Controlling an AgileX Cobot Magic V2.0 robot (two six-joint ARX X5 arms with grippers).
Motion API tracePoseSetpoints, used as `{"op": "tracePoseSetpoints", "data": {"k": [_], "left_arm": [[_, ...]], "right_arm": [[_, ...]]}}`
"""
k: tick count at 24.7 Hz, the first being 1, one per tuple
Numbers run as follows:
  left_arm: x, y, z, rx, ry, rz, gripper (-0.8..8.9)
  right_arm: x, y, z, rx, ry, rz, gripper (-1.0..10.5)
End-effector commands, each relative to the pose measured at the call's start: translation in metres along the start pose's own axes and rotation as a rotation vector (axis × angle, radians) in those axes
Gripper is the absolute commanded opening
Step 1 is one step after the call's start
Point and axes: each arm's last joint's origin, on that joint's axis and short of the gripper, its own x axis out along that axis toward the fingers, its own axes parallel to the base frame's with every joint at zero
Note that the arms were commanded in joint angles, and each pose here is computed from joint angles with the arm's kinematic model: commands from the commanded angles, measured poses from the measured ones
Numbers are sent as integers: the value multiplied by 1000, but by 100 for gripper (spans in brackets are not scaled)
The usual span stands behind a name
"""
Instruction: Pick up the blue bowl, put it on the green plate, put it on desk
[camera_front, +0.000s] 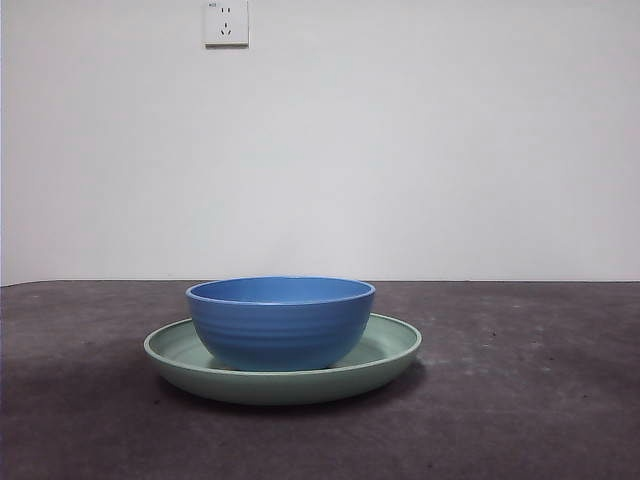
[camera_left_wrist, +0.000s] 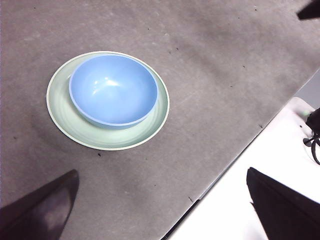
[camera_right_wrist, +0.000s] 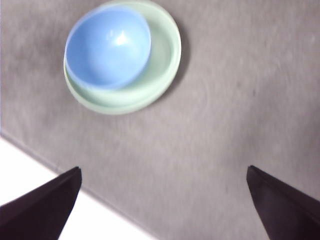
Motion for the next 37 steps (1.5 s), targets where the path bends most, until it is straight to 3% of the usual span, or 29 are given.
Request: {"op": "tracePoseSetpoints", "data": {"k": [1, 11, 13, 14, 15, 16, 17, 19, 37], "left_arm": [[-2, -1, 3, 6, -15, -3, 648], [-2, -1, 3, 6, -15, -3, 648], [-2, -1, 3, 5, -15, -3, 607], [-2, -1, 3, 2, -14, -3, 482], [-2, -1, 3, 2, -14, -3, 279], [-2, -1, 3, 2, -13, -4, 77], [-2, -1, 3, -1, -13, -4, 16], [-2, -1, 3, -2, -14, -3, 59], [-4, -1, 2, -3, -21, 0, 59]], "right_arm": [[-10, 0, -11, 7, -10, -18, 606], [-46, -2, -45, -21, -126, 3, 604], [-47, -2, -46, -21, -129, 5, 524], [-47, -2, -46, -20, -124, 6, 330], [-47, -2, -46, -16, -121, 4, 90], [-47, -2, -46, -13, -120, 4, -22], [-47, -2, -46, -14, -123, 4, 41], [-47, -1, -45, -15, -130, 6, 39], [-47, -2, -46, -15, -131, 5, 40]]}}
